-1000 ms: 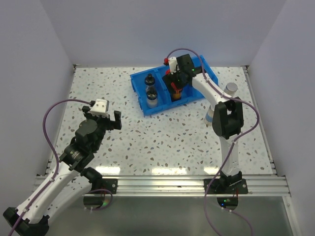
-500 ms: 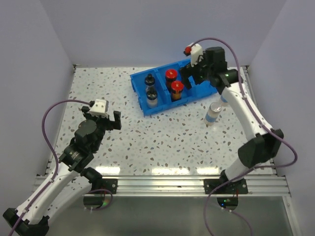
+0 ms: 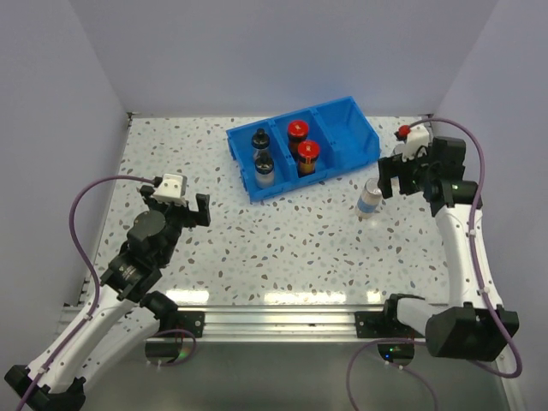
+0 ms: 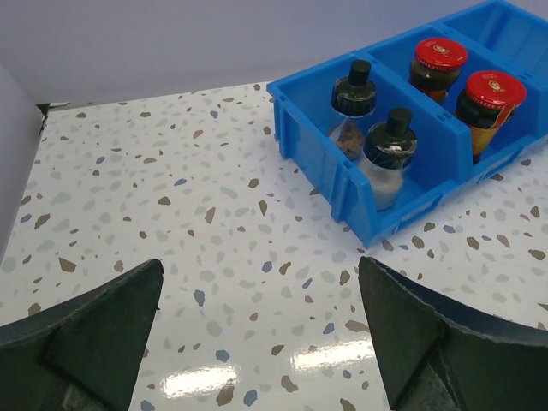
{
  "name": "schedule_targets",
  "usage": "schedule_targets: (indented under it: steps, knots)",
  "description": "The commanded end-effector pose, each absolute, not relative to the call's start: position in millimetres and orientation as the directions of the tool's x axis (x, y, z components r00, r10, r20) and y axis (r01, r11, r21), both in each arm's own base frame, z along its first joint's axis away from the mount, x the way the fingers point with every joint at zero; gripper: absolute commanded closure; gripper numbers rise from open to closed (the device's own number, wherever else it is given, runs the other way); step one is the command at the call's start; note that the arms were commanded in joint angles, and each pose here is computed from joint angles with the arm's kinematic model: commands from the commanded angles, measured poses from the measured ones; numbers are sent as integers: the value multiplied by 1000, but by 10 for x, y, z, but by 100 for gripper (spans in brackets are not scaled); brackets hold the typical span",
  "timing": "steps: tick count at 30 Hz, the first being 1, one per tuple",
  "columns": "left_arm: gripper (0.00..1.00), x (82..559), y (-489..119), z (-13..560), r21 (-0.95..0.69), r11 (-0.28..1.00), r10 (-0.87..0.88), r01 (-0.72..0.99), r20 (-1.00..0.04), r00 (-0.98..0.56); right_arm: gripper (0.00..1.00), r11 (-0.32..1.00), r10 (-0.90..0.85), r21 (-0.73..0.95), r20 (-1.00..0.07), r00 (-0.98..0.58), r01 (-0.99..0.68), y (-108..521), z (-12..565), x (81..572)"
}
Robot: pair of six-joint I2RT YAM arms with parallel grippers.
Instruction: Organize the condiment bottles
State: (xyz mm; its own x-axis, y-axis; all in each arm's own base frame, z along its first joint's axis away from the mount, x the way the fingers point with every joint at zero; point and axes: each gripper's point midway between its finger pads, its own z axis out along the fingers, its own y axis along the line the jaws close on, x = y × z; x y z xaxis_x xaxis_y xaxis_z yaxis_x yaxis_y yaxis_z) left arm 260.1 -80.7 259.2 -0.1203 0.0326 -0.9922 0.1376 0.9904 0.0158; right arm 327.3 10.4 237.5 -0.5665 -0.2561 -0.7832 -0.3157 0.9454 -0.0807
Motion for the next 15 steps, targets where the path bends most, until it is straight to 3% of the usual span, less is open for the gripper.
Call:
schedule_targets:
  steps: [1, 15]
  knots:
    - [0, 2609, -809, 2590, 14, 990, 30, 139, -993, -116, 1, 951, -244, -91, -807, -538, -294, -3, 2458, 3124]
    - [0, 2614, -819, 2554, 15, 990, 33, 140, -991, -128, 1, 956, -204, -40, -800, -564, -289, -21, 2361, 3121]
